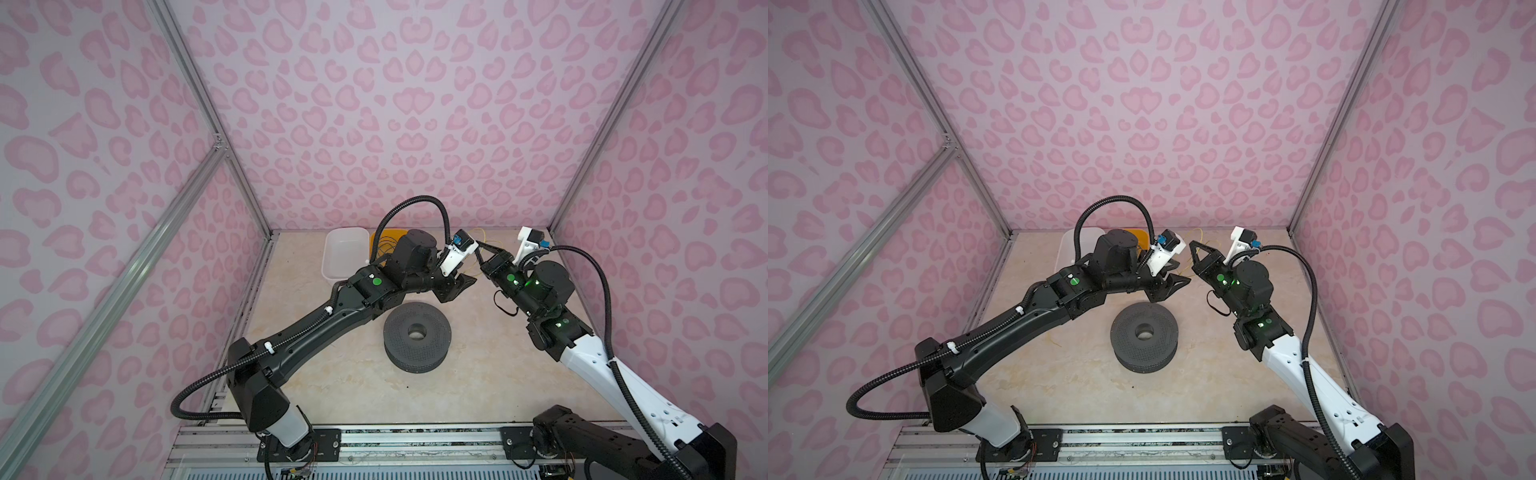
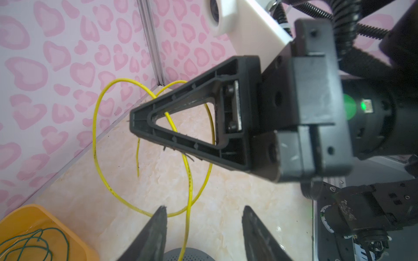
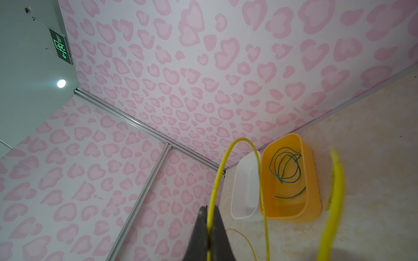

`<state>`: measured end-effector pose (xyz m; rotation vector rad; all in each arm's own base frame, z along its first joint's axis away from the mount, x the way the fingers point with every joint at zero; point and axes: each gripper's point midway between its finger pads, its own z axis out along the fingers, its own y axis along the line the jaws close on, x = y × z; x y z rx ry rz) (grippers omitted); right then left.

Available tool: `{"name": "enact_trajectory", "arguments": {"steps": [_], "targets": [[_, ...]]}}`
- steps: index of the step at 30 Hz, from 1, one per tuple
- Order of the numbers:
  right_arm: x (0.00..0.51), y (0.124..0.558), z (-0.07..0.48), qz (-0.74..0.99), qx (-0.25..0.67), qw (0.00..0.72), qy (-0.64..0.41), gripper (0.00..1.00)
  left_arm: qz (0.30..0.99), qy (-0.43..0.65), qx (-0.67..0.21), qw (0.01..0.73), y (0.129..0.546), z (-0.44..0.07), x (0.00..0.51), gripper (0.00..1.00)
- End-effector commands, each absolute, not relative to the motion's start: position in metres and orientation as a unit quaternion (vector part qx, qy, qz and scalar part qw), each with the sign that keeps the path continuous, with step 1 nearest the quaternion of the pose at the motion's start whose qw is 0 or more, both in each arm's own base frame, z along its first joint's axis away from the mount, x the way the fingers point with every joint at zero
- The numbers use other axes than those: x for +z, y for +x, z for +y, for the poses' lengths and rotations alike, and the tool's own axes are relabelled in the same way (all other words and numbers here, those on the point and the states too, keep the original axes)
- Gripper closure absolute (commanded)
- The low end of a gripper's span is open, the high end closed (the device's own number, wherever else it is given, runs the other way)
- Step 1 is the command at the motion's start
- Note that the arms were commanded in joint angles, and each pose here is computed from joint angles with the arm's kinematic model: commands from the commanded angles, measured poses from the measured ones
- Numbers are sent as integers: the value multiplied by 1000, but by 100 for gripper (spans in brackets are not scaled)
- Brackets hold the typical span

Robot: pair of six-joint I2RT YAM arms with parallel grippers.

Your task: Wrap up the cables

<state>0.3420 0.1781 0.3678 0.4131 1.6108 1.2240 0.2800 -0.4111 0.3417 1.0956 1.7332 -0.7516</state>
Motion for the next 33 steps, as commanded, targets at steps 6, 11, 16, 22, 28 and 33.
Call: {"name": "enact_trajectory", "arguments": {"steps": [6, 11, 16, 22, 28, 33], "targets": [[371, 336, 182, 661, 523, 510, 168, 100, 695, 435, -280, 499, 294, -414, 351, 67], [367, 335, 184, 663, 524, 506, 171, 100, 695, 439, -274, 499, 293, -416, 346, 70], [369, 334, 185, 661, 527, 506, 169, 100, 695, 451, -263, 495, 291, -419, 338, 67], [368, 334, 183, 662, 525, 507, 171, 100, 698, 451, -251, 497, 292, -418, 334, 84], [368, 334, 187, 665, 526, 504, 164, 100, 696, 450, -245, 503, 291, -416, 335, 97], [376, 327, 181, 675, 506, 518, 144, 59, 699, 438, -229, 517, 296, -409, 333, 96]]}}
